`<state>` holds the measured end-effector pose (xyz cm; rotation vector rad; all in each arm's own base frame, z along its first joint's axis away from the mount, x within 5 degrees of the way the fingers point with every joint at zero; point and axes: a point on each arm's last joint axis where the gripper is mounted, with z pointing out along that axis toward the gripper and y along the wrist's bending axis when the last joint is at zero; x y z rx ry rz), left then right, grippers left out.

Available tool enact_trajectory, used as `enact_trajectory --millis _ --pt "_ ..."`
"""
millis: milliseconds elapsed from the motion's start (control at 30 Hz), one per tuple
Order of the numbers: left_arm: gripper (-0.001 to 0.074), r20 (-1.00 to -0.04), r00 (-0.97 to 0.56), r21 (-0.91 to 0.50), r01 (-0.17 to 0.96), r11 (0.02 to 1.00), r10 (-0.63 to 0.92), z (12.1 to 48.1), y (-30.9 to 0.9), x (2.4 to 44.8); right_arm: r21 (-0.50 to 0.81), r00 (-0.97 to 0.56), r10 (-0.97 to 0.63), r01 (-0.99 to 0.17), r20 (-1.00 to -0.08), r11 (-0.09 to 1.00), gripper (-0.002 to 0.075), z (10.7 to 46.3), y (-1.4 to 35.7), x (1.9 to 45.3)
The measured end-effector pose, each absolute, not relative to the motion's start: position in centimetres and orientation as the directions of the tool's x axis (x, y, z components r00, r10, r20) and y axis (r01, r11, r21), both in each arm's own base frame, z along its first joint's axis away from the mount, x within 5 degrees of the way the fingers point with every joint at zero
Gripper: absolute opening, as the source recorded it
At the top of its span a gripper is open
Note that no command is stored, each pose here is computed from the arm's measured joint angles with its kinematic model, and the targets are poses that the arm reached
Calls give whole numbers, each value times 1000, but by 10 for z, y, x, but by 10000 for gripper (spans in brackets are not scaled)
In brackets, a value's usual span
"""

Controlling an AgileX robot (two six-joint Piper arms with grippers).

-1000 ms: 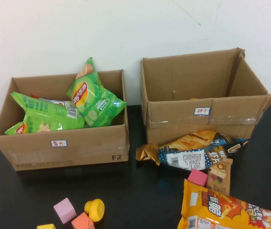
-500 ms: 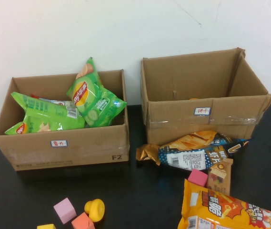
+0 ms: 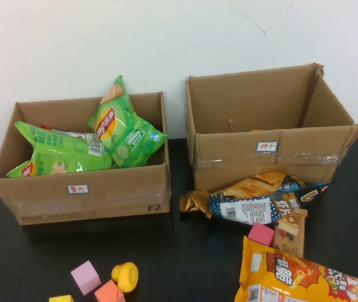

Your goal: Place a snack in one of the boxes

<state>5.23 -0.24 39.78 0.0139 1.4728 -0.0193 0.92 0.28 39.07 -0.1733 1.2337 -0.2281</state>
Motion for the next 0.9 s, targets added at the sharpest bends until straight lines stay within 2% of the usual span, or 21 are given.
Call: enact_trajectory --millis 100,200,267,367,533,800,900 --pt "-1 -994 -108 -5 30 1000 -1 388 -3 82 -294 104 -292 2 -951 956 1 391 4 31" --pt "-1 -960 -281 -6 35 999 4 371 -3 107 -308 -122 -317 -89 -941 947 1 382 5 56" --pt "-1 -918 -396 -12 37 999 4 355 -3 125 -336 -264 -370 -166 -891 927 1 371 6 75" --pt "-1 -847 -532 -47 41 998 -18 334 -5 145 -374 -391 -463 -284 -796 883 1 355 7 99" --pt "-1 -757 -653 -87 74 993 -18 307 -9 175 -378 -442 -550 -420 -709 825 1 337 13 137" --pt "-1 -791 -606 -188 102 977 -89 273 -17 171 -365 -395 -703 -646 -592 670 2 306 48 177" --pt "-1 -805 -588 -183 117 976 -81 273 -17 166 -338 -378 -747 -717 -547 610 34 290 65 188"
